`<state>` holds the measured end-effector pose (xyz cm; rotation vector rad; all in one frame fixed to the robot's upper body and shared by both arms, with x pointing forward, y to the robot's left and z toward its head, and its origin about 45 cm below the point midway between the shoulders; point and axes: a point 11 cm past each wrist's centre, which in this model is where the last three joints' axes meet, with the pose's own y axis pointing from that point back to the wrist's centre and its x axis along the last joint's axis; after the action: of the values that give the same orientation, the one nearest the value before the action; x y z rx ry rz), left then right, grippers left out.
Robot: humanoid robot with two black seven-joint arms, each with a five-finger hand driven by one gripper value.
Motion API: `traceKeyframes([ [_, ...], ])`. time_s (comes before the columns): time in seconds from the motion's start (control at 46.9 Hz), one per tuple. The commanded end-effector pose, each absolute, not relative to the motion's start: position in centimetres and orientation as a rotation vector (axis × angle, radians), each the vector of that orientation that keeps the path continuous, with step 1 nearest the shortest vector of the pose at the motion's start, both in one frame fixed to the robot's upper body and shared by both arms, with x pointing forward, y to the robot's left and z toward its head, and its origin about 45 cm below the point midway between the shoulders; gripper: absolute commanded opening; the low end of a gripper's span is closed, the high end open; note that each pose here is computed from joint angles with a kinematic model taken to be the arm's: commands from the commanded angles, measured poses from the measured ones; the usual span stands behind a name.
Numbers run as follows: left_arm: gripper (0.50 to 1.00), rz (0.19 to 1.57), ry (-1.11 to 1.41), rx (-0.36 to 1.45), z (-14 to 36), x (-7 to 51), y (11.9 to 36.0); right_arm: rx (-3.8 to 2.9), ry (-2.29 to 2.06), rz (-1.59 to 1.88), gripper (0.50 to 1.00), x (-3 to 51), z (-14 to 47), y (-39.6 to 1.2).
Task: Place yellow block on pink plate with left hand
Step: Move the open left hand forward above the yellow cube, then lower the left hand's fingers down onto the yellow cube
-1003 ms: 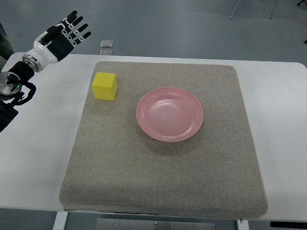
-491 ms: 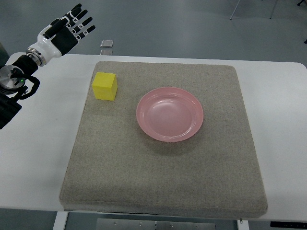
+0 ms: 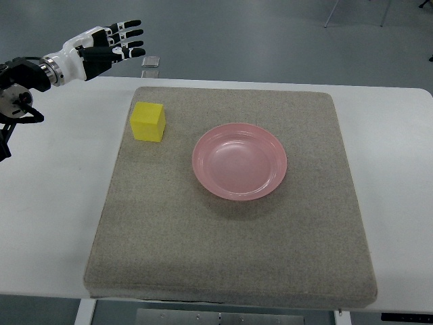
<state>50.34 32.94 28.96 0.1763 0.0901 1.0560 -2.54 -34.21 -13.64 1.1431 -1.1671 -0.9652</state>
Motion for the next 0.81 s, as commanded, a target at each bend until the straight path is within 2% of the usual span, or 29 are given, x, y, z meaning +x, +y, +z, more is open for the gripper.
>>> traceKeyframes([
  [0.0,0.994,1.025,0.018,0.281,29.0,50.2,32.9,1.143,-1.167,-0.965,0.924,-2.5,-13.6,-34.2],
  [0.235,0.992,0.946,-0.214,0.423,31.7,50.2,33.2,1.143,-1.167,-0.965,0.924,-2.5,-13.6,-34.2],
  [0.469,0.992,0.77,-0.42,0.736,31.2,50.1,31.4,1.143,-1.167,-0.965,0.924,-2.5,-13.6,-34.2],
  [0.597,0.992,0.671,-0.504,0.796,32.0,50.0,29.0,1.143,-1.167,-0.965,0.924,-2.5,-13.6,-34.2],
  [0.789,0.984,0.599,-0.556,0.921,30.4,49.8,28.6,1.143,-1.167,-0.965,0.924,-2.5,-13.6,-34.2],
])
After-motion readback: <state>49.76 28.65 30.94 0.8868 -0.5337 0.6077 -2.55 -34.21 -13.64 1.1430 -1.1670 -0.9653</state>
